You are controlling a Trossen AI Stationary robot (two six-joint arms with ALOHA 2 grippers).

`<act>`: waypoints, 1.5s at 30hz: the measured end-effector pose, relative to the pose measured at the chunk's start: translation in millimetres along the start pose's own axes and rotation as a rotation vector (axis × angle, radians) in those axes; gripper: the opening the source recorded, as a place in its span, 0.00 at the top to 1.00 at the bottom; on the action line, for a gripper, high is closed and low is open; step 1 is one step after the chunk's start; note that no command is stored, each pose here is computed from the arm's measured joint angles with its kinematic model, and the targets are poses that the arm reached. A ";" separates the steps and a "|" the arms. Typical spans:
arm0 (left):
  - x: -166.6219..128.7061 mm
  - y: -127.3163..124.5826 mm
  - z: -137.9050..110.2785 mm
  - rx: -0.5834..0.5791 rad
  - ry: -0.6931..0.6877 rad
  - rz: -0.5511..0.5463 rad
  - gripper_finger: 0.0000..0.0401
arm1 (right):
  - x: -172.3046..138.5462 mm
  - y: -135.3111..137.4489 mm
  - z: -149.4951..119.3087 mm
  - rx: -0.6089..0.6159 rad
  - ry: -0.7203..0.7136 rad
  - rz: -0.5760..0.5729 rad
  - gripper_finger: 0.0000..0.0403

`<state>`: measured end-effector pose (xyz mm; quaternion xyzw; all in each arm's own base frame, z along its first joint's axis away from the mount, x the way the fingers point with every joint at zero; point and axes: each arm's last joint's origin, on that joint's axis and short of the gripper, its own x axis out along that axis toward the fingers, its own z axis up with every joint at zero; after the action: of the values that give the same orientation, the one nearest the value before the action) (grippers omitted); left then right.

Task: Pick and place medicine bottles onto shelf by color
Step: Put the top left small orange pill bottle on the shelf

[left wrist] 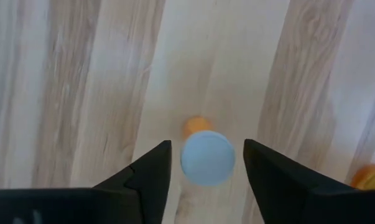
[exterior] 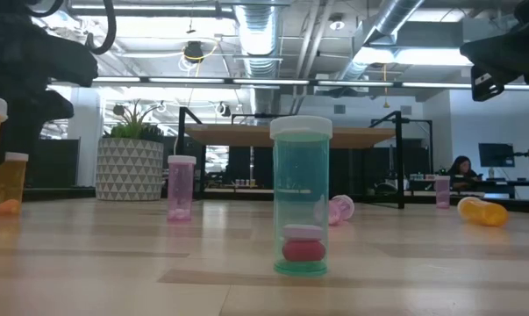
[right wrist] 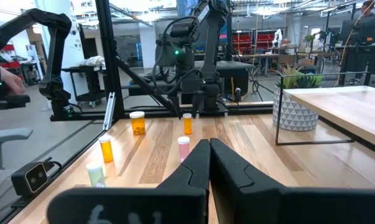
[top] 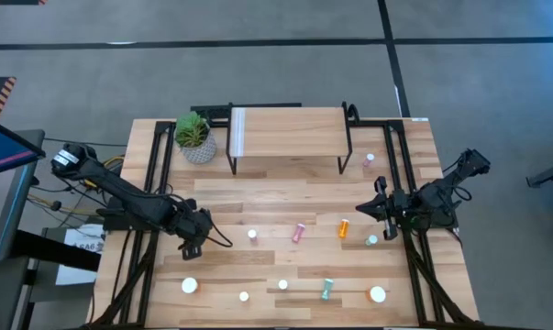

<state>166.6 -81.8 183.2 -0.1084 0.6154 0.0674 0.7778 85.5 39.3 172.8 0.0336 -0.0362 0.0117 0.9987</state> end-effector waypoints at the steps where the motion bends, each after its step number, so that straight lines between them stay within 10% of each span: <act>1: 0.0 -0.1 -0.1 0.005 0.004 -0.005 0.58 | 0.0 0.0 0.0 0.000 0.000 0.000 0.93; 11: -0.4 -0.5 0.1 0.018 0.007 -0.014 0.78 | 0.0 0.0 0.0 0.000 0.000 0.000 0.93; 18: -7.6 -4.0 5.3 0.057 -0.015 -0.025 0.74 | 0.0 0.0 -0.1 0.000 0.000 0.000 0.93; 45: -150.1 70.4 107.2 -0.040 -0.410 0.171 0.74 | 0.0 0.0 -0.1 0.000 0.000 0.000 0.93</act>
<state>215.9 17.5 346.6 -0.0552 0.4501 0.1661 0.8757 85.5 39.3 172.7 0.0336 -0.0361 0.0117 0.9987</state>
